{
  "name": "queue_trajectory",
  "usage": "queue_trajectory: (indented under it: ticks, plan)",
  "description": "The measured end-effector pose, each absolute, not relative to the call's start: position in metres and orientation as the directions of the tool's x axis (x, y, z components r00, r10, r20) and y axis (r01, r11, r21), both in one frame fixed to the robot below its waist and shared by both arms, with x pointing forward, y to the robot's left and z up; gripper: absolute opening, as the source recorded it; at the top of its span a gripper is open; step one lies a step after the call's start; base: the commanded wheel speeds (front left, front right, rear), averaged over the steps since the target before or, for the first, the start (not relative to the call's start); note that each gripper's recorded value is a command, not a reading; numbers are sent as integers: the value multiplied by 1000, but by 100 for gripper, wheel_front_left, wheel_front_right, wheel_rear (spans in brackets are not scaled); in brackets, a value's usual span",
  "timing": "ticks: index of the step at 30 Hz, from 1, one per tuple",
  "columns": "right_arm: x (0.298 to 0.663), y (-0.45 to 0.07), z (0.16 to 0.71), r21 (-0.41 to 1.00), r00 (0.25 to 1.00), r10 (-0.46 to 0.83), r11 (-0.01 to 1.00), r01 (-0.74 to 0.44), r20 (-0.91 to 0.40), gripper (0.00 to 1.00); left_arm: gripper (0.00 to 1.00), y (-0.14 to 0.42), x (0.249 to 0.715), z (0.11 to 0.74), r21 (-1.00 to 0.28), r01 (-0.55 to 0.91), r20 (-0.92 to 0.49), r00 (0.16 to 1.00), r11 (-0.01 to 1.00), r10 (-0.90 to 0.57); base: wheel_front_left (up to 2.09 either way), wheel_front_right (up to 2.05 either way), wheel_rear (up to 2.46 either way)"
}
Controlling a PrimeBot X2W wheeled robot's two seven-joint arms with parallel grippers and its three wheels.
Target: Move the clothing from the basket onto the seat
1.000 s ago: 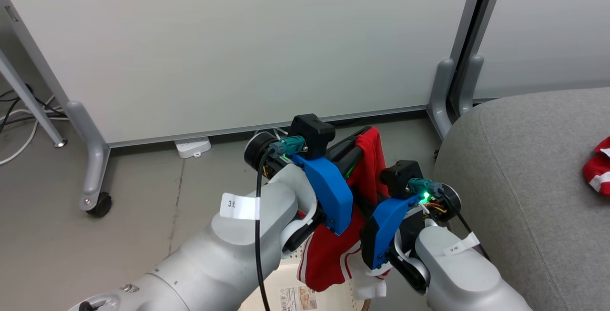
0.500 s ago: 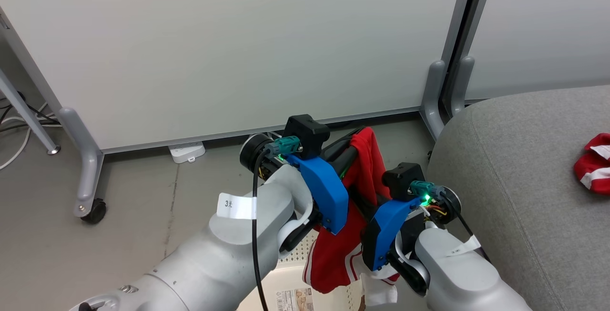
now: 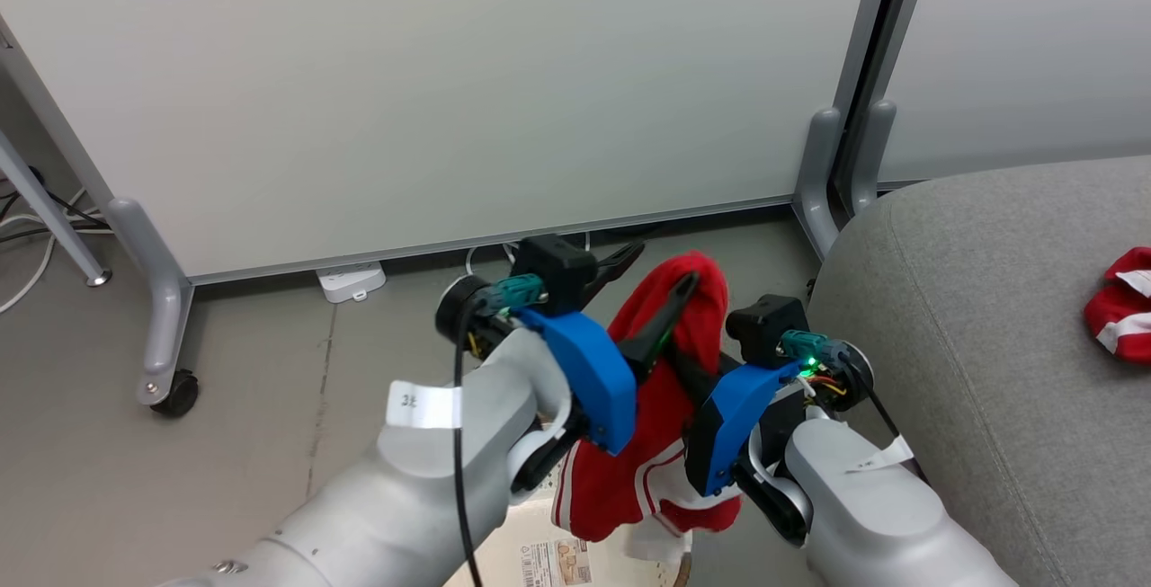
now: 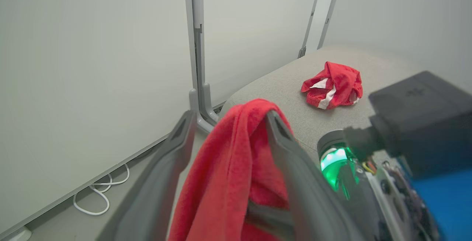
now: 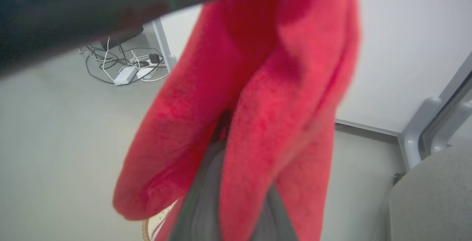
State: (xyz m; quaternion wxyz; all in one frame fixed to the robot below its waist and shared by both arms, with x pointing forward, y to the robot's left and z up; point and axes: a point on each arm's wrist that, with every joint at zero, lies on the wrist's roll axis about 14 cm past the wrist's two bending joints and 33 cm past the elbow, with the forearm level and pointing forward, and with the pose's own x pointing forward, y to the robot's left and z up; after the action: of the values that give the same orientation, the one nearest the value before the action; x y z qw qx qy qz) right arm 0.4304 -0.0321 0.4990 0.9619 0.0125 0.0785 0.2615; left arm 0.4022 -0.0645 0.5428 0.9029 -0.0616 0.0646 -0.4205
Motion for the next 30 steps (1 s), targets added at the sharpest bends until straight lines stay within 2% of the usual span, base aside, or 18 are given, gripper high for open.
queue_trajectory:
  ticks: [11, 19, 30]
  plan:
    - [440, -46, 498, 90, 878, 461, 887, -452, -129, 0, 100, -22, 397, 525, -245, 674, -12, 717, 697, -697, 0, 0, 0]
    - [447, -51, 499, 99, 891, 440, 897, -430, -116, 0, 100, 14, 382, 514, -208, 599, 32, 794, 773, -607, 0, 0, 0]
    - [451, -52, 502, 99, 895, 434, 900, -425, -101, 0, 100, 46, 363, 493, -227, 497, 22, 863, 838, -505, 0, 0, 0]
